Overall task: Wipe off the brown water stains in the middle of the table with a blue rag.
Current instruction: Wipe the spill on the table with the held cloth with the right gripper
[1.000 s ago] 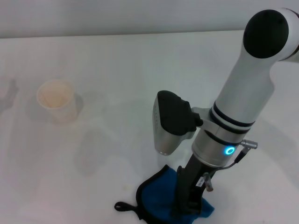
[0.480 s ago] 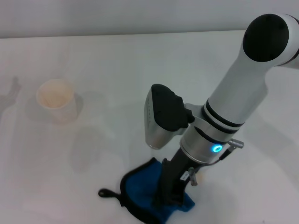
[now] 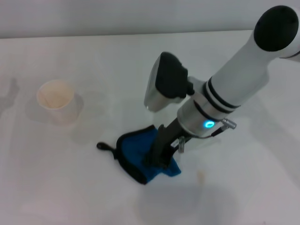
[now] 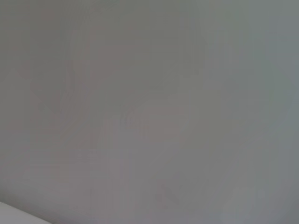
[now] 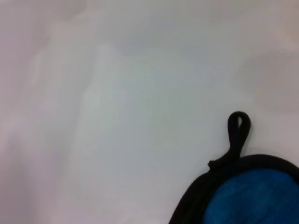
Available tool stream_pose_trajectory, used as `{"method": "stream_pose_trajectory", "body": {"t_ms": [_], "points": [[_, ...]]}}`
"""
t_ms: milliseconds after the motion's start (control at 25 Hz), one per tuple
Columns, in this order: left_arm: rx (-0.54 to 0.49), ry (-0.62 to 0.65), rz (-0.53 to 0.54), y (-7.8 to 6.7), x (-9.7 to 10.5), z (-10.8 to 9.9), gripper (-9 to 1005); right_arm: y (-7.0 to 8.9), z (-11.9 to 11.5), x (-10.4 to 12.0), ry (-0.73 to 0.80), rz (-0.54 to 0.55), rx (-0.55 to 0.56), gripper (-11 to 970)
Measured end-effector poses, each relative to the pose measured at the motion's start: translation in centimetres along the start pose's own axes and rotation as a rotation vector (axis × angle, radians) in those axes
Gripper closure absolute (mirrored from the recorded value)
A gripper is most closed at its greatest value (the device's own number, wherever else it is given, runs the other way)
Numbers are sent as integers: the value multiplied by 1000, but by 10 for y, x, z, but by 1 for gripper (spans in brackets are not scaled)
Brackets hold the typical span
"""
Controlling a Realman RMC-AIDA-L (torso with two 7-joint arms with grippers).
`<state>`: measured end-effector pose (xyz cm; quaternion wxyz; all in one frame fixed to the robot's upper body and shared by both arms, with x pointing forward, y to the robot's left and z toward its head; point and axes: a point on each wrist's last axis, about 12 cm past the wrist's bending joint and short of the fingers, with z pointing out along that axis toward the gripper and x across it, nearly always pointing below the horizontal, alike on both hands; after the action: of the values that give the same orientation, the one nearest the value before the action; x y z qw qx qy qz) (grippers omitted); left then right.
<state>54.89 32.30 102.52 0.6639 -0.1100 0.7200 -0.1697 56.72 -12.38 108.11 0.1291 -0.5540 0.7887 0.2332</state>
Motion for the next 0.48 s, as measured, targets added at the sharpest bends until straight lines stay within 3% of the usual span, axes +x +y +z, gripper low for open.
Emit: {"method": "stream_pose_trajectory", "body": {"t_ms": [480], "points": [[-2, 0, 0, 0, 0, -1, 118, -40, -20, 17, -86, 200, 136, 913]]}}
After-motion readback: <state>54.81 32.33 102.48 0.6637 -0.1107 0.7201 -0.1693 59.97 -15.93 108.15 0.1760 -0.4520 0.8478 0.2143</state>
